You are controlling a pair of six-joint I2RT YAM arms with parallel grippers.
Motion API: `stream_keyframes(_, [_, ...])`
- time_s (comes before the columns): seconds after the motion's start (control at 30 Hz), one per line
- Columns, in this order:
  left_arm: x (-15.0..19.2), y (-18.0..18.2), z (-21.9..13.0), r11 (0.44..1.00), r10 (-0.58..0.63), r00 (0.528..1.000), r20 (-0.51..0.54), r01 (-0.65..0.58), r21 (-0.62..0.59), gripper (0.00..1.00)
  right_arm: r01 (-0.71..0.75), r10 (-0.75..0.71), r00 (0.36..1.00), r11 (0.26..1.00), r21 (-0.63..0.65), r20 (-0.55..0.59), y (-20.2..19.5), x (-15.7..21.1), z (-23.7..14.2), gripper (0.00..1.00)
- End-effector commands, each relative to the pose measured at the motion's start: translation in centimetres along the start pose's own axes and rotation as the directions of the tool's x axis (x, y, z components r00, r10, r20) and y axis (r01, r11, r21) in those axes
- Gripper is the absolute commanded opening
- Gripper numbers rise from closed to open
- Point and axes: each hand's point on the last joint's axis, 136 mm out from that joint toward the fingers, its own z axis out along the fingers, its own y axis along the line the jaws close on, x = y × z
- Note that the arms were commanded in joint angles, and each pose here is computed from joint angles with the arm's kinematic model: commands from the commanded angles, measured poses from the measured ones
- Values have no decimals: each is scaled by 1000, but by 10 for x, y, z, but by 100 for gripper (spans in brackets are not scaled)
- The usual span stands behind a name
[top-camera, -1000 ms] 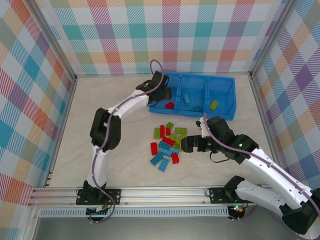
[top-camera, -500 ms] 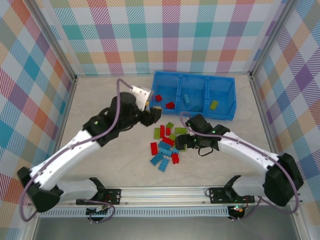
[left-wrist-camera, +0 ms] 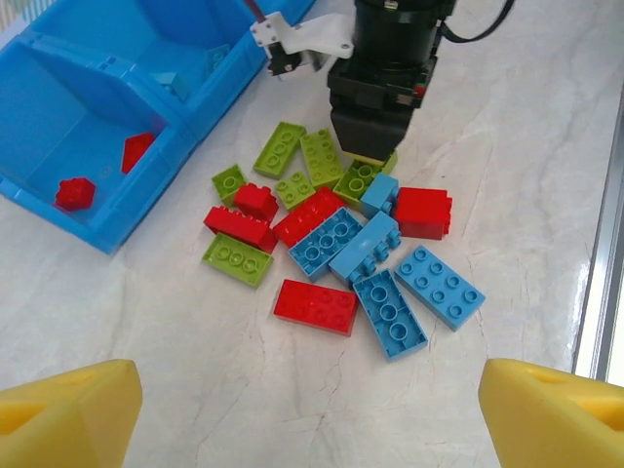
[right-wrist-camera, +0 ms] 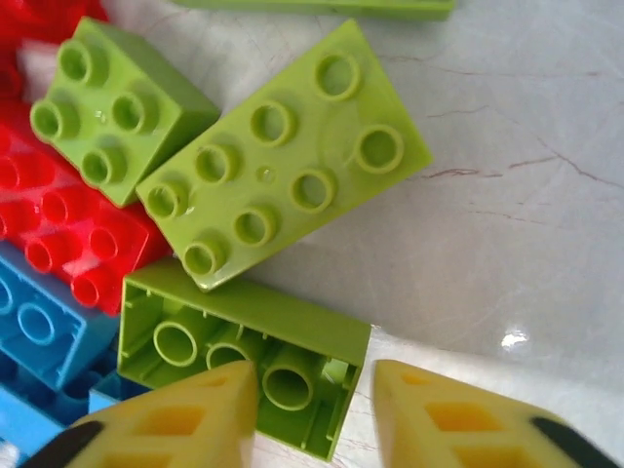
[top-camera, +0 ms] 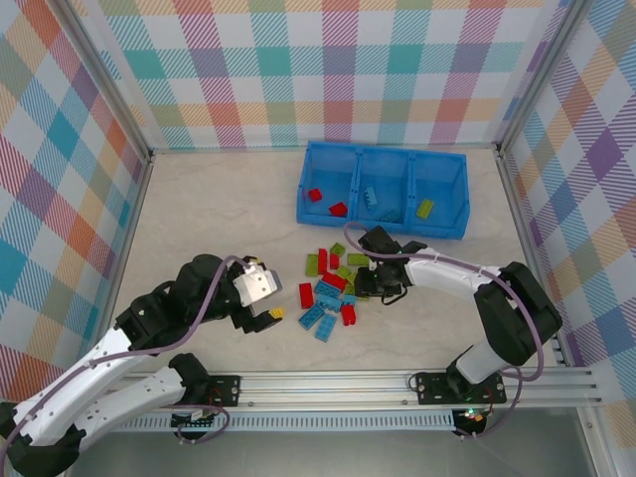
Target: Sort the legos into containers by color
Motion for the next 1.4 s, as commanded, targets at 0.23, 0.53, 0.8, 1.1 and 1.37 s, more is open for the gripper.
stream_keyframes(0.23, [-2,-7,18,996,73,997,26,-74,39,92,-74,74,997,995,65,10,-22,10,7,8])
stream_keyframes(0.53, [0,-7,20,997,72,996,46,-73,24,93,-55,45,997,989,138,68,-35,3,-10,0])
stream_keyframes(0.8, [-5,-8,18,997,70,994,82,-72,22,95,-103,64,960,986,130,273,-44,-25,-71,0])
stream_keyframes(1.1, [-29,-35,7,983,65,965,253,-107,153,100,-230,86,822,954,191,562,-100,-110,-172,0])
stream_keyframes(1.37, [-39,-31,0,989,26,947,321,-70,129,100,-370,144,772,893,254,619,-176,-186,-182,0])
